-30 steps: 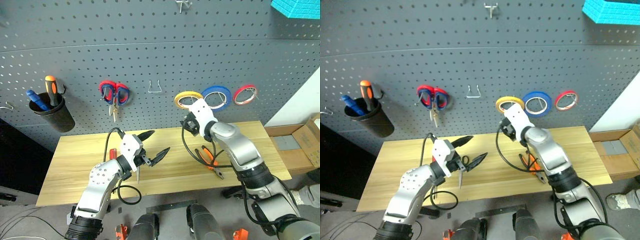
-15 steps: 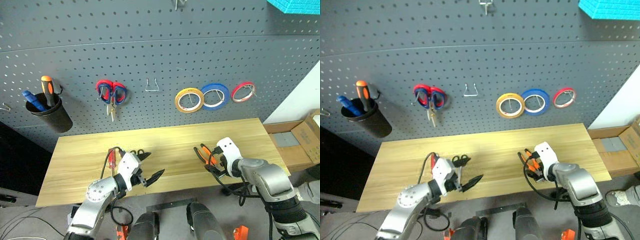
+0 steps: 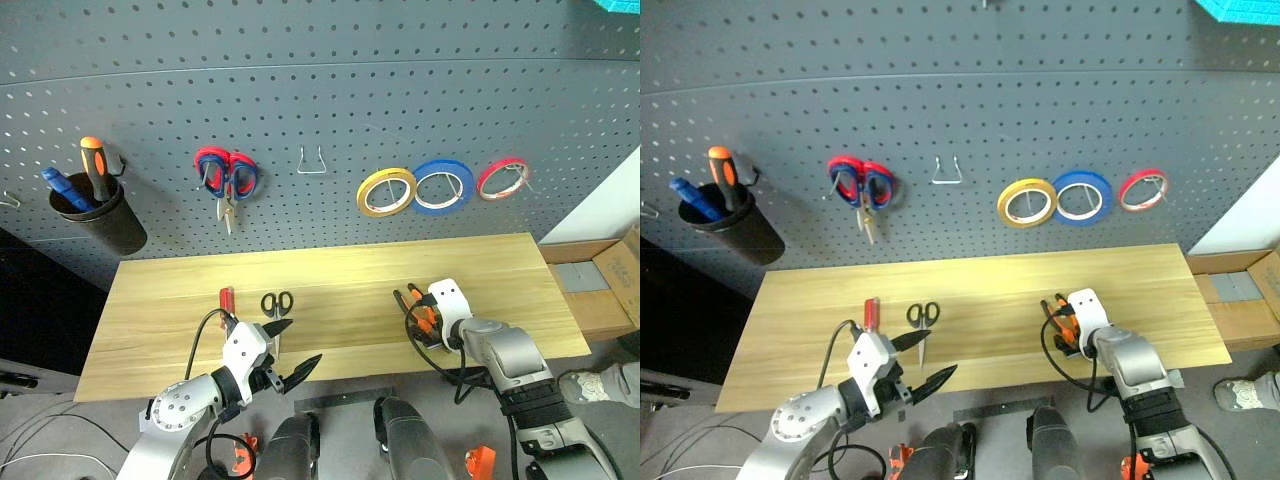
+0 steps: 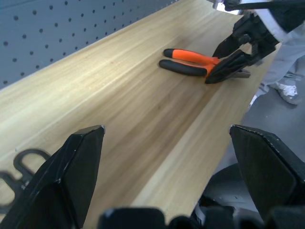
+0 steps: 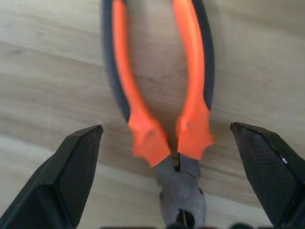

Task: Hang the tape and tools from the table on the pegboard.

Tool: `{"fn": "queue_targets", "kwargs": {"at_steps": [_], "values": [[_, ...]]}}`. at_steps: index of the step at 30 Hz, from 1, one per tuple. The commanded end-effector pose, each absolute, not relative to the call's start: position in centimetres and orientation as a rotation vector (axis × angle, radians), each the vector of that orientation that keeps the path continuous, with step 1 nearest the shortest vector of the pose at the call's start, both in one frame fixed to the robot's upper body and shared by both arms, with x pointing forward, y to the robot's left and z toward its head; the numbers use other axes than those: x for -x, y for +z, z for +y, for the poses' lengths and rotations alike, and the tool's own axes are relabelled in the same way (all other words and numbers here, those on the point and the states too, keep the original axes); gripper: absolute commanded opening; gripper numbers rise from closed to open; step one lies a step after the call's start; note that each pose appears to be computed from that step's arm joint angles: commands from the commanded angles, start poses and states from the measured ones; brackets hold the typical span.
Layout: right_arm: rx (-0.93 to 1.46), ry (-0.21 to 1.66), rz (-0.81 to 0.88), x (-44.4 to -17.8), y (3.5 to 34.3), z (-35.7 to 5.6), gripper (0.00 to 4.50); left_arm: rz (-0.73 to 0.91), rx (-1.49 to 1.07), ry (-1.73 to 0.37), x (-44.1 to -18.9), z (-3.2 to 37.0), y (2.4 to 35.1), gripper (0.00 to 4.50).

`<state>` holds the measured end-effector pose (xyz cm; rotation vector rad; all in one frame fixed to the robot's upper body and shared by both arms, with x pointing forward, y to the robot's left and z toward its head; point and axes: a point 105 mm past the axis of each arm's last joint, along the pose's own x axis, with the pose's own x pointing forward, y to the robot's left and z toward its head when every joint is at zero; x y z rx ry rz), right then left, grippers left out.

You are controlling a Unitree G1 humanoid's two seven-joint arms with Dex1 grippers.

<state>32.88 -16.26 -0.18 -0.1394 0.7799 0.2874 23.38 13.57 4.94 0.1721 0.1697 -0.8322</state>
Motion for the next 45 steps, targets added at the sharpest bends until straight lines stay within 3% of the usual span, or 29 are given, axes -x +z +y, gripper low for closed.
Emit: {"fn": "queue_targets", "kwargs": {"at_steps": [1,2,5,10,11,15,19,26,33,40,45], "values": [[0.143,0.289,0.793,-32.7,-1.5,-16.3,4.46,0.119,-0.183,-0.823,-23.5,13.4,6.3,4.50],[0.141,0.284,0.802,-32.6,-1.9,-16.4,4.46,0.116,-0.183,-0.820,-23.5,13.3,6.3,4.50],[0.130,0.308,0.818,-32.1,-2.4,-16.1,3.86,0.102,-0.187,-0.806,-23.9,13.3,6.8,4.50],[0.148,0.307,0.827,-32.2,-2.1,-16.4,2.20,0.082,-0.183,-0.784,-24.6,13.7,7.3,4.50],[0.130,0.326,0.826,-32.3,-1.7,-15.9,2.12,0.064,-0.167,-0.775,-25.0,13.8,7.8,4.50],[0.114,0.561,0.699,-32.2,2.0,-12.7,2.12,-0.019,-0.112,-0.769,-26.3,13.5,10.1,4.50],[0.002,1.028,0.370,-28.8,11.8,-7.1,2.12,-0.069,-0.148,-0.767,-26.8,13.6,11.1,4.50],[-0.080,1.250,-0.122,-28.0,25.5,-3.1,2.12,-0.215,-0.173,-0.581,-28.6,15.4,13.5,4.50],[-0.028,1.232,-0.399,-29.4,32.0,0.8,2.12,-0.409,-0.205,-0.378,-28.5,16.5,16.8,4.50],[-0.041,0.957,-0.507,-35.8,33.1,3.3,2.12,-0.472,-0.213,-0.316,-28.2,16.5,17.8,4.50],[-0.059,0.846,-0.564,-38.0,33.1,4.1,2.12,-0.458,-0.227,-0.315,-27.9,16.2,17.3,4.50]]}}
